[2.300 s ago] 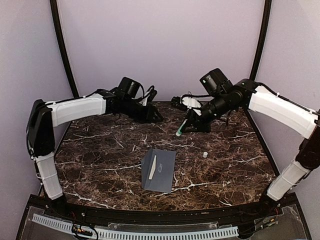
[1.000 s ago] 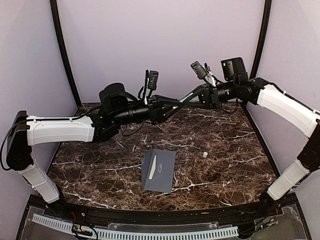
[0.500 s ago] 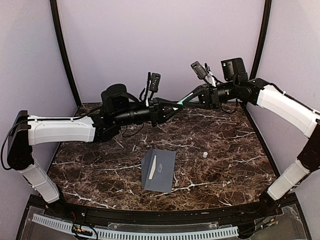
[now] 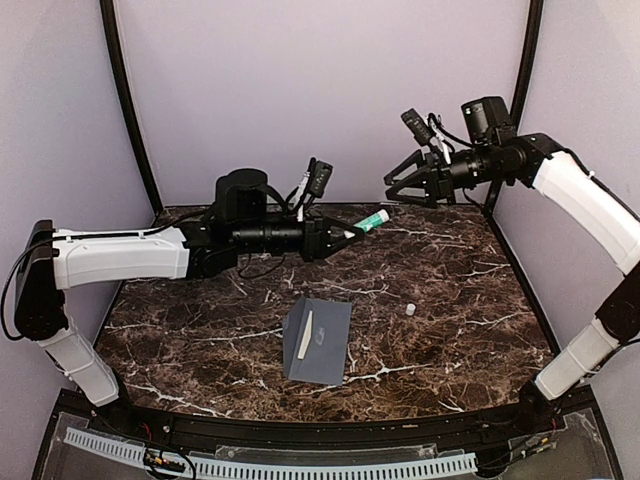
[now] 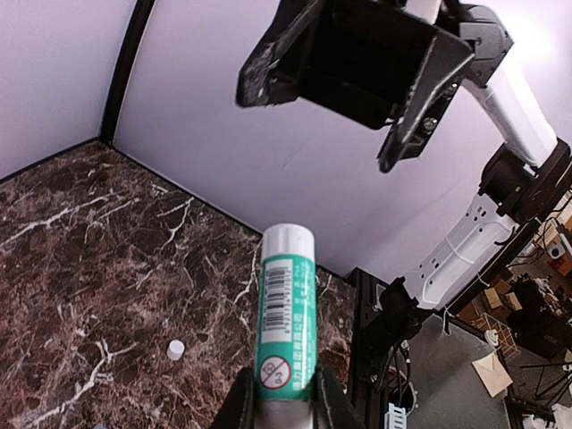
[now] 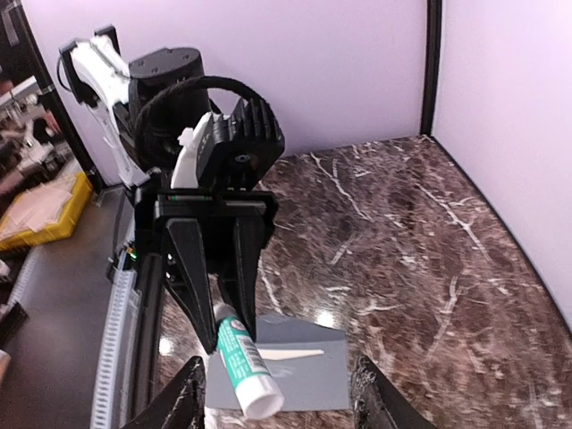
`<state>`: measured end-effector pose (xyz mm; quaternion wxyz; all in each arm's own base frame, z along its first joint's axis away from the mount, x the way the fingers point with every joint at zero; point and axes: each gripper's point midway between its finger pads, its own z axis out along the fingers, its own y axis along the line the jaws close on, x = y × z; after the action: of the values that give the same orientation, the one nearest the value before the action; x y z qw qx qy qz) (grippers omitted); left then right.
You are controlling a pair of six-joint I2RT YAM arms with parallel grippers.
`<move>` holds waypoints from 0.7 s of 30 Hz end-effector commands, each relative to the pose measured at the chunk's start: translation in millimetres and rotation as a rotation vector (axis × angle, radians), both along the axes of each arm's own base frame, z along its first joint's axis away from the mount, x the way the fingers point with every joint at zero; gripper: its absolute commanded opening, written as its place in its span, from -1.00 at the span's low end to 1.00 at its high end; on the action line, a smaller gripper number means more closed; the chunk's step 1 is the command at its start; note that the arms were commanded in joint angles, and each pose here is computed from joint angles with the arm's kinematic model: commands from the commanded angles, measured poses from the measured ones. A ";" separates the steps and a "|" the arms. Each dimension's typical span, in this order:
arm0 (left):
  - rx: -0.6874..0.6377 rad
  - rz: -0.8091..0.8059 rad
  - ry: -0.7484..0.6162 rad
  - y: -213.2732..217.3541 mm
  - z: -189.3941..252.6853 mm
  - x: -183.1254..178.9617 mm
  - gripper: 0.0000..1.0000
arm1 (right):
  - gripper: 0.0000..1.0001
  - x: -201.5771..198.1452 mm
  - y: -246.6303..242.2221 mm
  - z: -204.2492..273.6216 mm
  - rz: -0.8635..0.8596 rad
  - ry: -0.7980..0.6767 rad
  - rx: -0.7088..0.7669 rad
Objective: Place the letter into the envelope and seal it
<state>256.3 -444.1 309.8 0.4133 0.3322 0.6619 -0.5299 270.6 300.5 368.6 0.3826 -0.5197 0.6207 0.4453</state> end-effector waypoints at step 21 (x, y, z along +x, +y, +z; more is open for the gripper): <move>0.270 -0.215 0.543 11.5 -41.0 -36.1 -0.90 | -0.10 -22.9 21.4 -119.4 -0.035 -0.615 -0.653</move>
<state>228.6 -434.0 251.4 0.1391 0.2986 0.7837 -0.5265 236.2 312.7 243.1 0.3443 -0.7115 0.6072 0.0807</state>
